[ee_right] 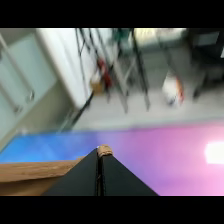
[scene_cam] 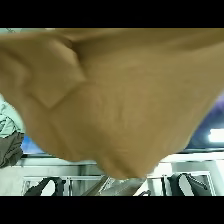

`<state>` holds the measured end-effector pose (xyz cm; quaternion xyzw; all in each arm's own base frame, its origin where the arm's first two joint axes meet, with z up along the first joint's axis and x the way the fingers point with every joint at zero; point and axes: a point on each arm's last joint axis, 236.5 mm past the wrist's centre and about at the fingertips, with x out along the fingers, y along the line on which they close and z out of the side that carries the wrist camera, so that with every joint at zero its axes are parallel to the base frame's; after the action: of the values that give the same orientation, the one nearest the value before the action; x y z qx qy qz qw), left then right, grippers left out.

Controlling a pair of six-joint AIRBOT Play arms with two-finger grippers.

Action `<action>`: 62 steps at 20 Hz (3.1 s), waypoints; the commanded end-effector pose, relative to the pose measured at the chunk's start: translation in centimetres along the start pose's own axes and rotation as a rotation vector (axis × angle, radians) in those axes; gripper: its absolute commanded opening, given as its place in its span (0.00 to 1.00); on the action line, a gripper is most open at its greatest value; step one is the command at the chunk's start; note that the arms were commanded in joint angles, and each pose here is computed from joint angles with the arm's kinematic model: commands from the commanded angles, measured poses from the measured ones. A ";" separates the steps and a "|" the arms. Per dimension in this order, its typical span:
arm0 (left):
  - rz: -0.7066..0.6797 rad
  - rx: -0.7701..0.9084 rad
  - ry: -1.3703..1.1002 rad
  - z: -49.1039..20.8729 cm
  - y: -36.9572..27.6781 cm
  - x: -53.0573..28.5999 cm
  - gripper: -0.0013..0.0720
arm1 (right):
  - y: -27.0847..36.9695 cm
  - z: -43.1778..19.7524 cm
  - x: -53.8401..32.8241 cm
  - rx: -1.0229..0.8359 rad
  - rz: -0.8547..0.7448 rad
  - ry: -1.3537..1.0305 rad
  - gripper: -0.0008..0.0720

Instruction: Fold the shirts.

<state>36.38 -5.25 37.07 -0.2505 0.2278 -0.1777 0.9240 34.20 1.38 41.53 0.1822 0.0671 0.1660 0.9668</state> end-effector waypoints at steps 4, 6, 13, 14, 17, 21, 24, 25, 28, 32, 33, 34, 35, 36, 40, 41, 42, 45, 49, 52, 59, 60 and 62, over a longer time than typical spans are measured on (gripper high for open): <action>0.169 -0.097 0.385 -13.5 12.1 20.0 0.05 | -15.8 -24.5 10.9 0.407 -0.203 0.420 0.03; 0.214 -0.166 0.471 -16.6 16.7 23.7 0.05 | -19.8 -29.5 13.2 0.515 -0.239 0.498 0.04; 0.220 -0.182 0.463 -15.0 20.7 30.9 0.05 | -24.5 -31.4 19.7 0.618 -0.199 0.502 0.03; 0.221 -0.186 0.485 -15.3 21.2 31.1 0.05 | -24.5 -31.3 19.6 0.609 -0.201 0.504 0.03; 0.262 -0.175 0.585 -17.6 23.1 30.8 0.04 | -23.8 -33.3 18.1 0.548 -0.197 0.619 0.03; 0.403 -0.112 0.754 -21.1 26.5 27.7 0.04 | -23.9 -37.0 13.7 0.508 -0.295 0.741 0.03; 0.467 -0.103 0.847 -23.6 28.2 26.1 0.05 | -23.5 -40.9 10.7 0.548 -0.355 0.776 0.03; 0.479 -0.104 0.868 -24.5 28.7 25.9 0.05 | -23.3 -42.4 10.1 0.564 -0.363 0.801 0.03; 0.486 -0.114 0.865 -25.7 29.5 26.2 0.05 | -22.8 -45.2 9.7 0.558 -0.392 0.823 0.03; 0.485 -0.109 0.848 -25.4 29.5 26.5 0.05 | -22.3 -44.8 11.7 0.552 -0.398 0.755 0.03; 0.484 -0.107 0.843 -25.4 29.5 26.6 0.05 | -22.2 -44.6 12.1 0.552 -0.401 0.739 0.03; 0.484 -0.105 0.839 -25.3 29.5 26.7 0.05 | -22.2 -44.7 12.1 0.549 -0.400 0.739 0.03; 0.484 -0.105 0.841 -25.3 29.5 26.7 0.05 | -22.1 -44.7 12.1 0.550 -0.400 0.741 0.04; 0.483 -0.106 0.845 -25.4 29.4 26.7 0.05 | -22.0 -44.8 12.1 0.552 -0.396 0.746 0.04; 0.441 -0.148 0.902 -26.5 27.8 26.2 0.06 | -21.1 -45.1 11.8 0.566 -0.369 0.780 0.05; 0.422 -0.169 0.926 -27.0 27.2 25.9 0.14 | -20.9 -45.1 11.8 0.569 -0.361 0.787 0.14; 0.408 -0.187 0.954 -27.4 26.6 25.5 0.62 | -20.6 -44.8 11.8 0.569 -0.351 0.790 0.45; 0.404 -0.222 1.101 -27.6 24.5 22.1 0.97 | -19.4 -41.2 11.3 0.590 -0.280 0.791 0.66; 0.467 -0.168 1.178 -24.3 22.5 17.1 0.97 | -18.2 -35.9 5.6 0.594 -0.198 0.845 0.75; 0.587 -0.158 1.242 -26.0 22.7 11.1 0.97 | -18.8 -38.8 -1.0 0.512 -0.292 1.000 0.88; 0.470 -0.371 1.323 -40.8 20.6 1.1 0.96 | -17.1 -47.2 -6.3 0.569 -0.297 1.175 0.88; 0.426 -0.426 1.291 -42.2 20.1 0.9 0.96 | -17.1 -47.4 -6.3 0.575 -0.297 1.181 0.88; 0.360 -0.520 1.193 -43.6 19.7 1.7 0.96 | -17.1 -47.6 -6.3 0.584 -0.296 1.188 0.88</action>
<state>21.55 -4.34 -5.75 -0.2005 0.8103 -0.0457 0.5487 25.28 -0.45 -7.58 0.3014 0.6416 0.0769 0.7011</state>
